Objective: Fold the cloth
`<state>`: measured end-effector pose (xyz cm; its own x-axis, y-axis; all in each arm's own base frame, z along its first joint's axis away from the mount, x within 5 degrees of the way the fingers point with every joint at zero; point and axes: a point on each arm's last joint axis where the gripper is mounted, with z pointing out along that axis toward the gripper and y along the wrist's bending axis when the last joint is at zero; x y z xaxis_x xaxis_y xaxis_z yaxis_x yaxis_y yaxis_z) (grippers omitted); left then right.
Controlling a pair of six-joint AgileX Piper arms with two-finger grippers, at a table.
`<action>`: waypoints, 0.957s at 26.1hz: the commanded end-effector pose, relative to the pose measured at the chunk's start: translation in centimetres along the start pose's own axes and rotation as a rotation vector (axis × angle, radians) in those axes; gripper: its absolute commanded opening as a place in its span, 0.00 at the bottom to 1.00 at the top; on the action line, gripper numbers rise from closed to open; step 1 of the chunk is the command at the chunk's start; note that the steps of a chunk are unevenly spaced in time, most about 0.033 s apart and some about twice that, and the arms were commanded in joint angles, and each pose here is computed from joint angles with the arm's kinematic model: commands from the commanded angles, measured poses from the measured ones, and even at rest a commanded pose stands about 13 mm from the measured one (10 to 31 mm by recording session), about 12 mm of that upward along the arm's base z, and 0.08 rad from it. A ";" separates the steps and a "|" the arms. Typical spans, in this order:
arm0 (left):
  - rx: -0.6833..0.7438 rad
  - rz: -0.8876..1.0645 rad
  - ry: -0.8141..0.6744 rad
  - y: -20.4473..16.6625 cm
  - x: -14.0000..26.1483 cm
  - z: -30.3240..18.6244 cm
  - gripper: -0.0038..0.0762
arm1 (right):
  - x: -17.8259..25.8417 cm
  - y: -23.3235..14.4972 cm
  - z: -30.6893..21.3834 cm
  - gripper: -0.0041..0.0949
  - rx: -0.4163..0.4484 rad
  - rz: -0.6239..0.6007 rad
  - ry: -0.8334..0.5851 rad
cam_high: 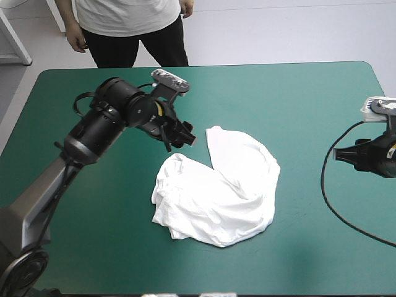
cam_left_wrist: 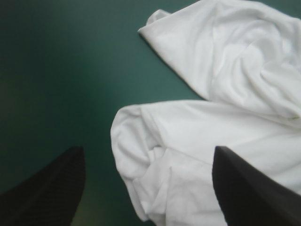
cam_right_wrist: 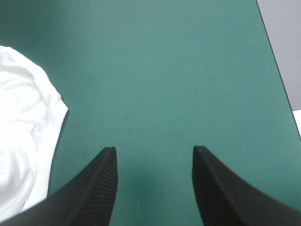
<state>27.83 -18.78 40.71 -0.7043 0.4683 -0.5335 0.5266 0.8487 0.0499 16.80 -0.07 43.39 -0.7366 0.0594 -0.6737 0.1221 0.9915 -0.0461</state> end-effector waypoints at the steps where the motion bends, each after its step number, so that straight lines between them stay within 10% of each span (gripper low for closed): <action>1: -0.020 -0.086 0.036 1.5 2.7 -2.1 0.73 | -0.5 -0.1 -1.2 0.50 -0.012 0.010 -0.065; 25: 0.001 -0.113 0.357 4.1 4.4 16.8 0.73 | -0.6 0.1 -1.2 0.50 -0.038 0.018 -0.068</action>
<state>34.49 -17.23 23.15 -0.8863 0.4407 -0.1423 0.4433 0.8962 0.0149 16.79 0.28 43.34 -0.7400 0.0731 -0.6686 0.1061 0.9943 -0.0087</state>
